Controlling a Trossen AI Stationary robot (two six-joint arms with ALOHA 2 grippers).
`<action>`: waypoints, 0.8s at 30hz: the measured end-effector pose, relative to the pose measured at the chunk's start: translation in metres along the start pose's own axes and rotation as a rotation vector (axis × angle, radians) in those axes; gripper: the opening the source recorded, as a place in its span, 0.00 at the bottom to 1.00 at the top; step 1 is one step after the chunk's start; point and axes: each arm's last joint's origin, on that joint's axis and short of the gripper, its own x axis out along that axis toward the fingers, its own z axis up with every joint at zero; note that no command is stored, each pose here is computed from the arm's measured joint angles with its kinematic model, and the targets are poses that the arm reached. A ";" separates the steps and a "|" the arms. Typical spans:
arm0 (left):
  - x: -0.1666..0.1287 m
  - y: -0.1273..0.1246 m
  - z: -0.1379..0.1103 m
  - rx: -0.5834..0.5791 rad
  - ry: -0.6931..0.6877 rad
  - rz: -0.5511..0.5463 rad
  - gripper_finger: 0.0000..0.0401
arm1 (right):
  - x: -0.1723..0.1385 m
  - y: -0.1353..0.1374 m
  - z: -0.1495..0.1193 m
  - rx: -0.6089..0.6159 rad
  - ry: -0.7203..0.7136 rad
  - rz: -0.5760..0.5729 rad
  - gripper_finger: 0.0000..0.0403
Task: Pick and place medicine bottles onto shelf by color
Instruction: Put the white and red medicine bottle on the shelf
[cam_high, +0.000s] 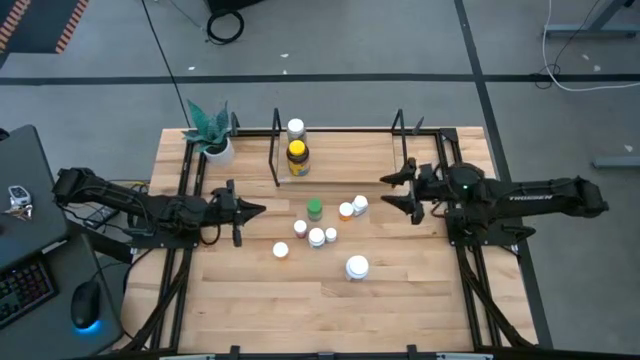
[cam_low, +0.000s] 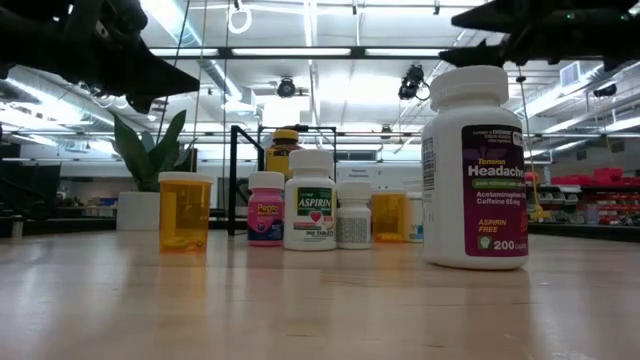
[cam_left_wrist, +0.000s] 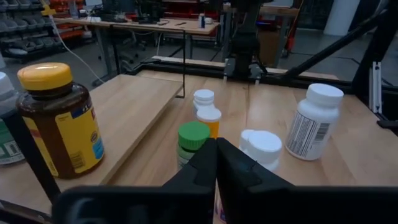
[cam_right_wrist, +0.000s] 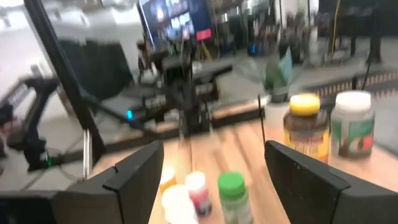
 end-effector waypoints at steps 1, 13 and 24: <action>0.000 0.000 0.000 0.000 0.000 0.000 0.05 | 0.003 0.001 -0.001 0.002 0.030 0.000 0.72; 0.003 0.008 0.001 -0.001 -0.002 0.059 0.03 | 0.026 0.019 0.003 -0.013 0.343 0.005 0.72; 0.003 0.009 0.001 -0.002 -0.002 0.066 0.06 | 0.049 0.043 0.010 -0.080 0.541 -0.046 0.73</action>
